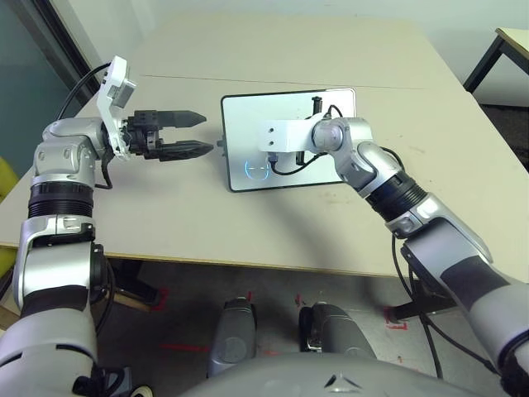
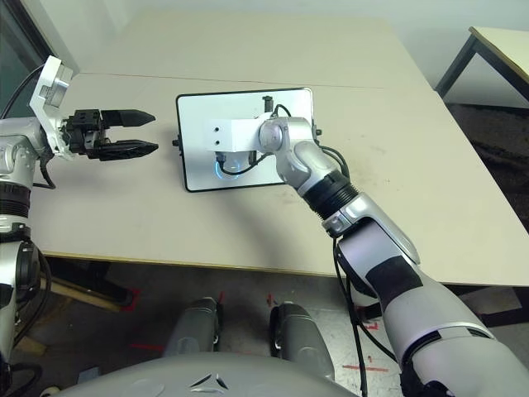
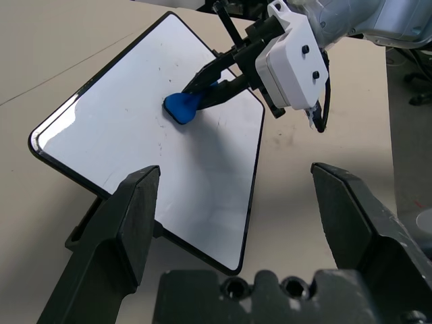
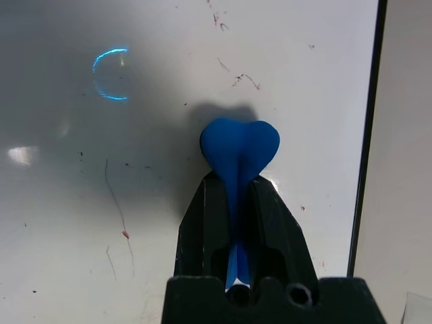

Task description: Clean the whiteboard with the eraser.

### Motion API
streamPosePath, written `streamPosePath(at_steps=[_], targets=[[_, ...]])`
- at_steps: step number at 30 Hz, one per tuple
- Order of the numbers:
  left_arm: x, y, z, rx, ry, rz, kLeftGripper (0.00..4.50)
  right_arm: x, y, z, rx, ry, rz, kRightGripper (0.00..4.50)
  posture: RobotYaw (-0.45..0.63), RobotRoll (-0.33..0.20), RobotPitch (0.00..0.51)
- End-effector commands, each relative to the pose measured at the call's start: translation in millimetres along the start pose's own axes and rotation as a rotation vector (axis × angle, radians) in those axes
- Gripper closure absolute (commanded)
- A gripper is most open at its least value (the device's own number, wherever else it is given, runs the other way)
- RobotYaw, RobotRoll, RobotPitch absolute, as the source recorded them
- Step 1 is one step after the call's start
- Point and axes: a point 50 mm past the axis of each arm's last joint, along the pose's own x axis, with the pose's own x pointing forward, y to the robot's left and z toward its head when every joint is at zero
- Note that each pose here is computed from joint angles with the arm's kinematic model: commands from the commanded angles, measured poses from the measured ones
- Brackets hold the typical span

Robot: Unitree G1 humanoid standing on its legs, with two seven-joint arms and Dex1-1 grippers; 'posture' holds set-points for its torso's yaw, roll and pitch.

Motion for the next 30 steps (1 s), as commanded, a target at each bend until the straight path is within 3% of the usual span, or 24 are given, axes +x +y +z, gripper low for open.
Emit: streamPosePath(at_steps=[1, 20, 30], targets=[[1, -1, 0, 0.006, 0.001, -0.007, 0.00, 1, 14, -12, -0.008, 0.041, 0.066, 4.36, 0.29, 0.000, 0.050], [5, -1, -1, 0.005, -0.001, -0.019, 0.00, -19, 18, -70, 0.024, 0.203, 0.067, 4.36, 0.27, 0.000, 0.048], [5, 0, 0, 0.005, -0.001, -0.018, 0.00, -26, 9, -80, 0.050, 0.207, 0.049, 4.36, 0.27, 0.000, 0.046]])
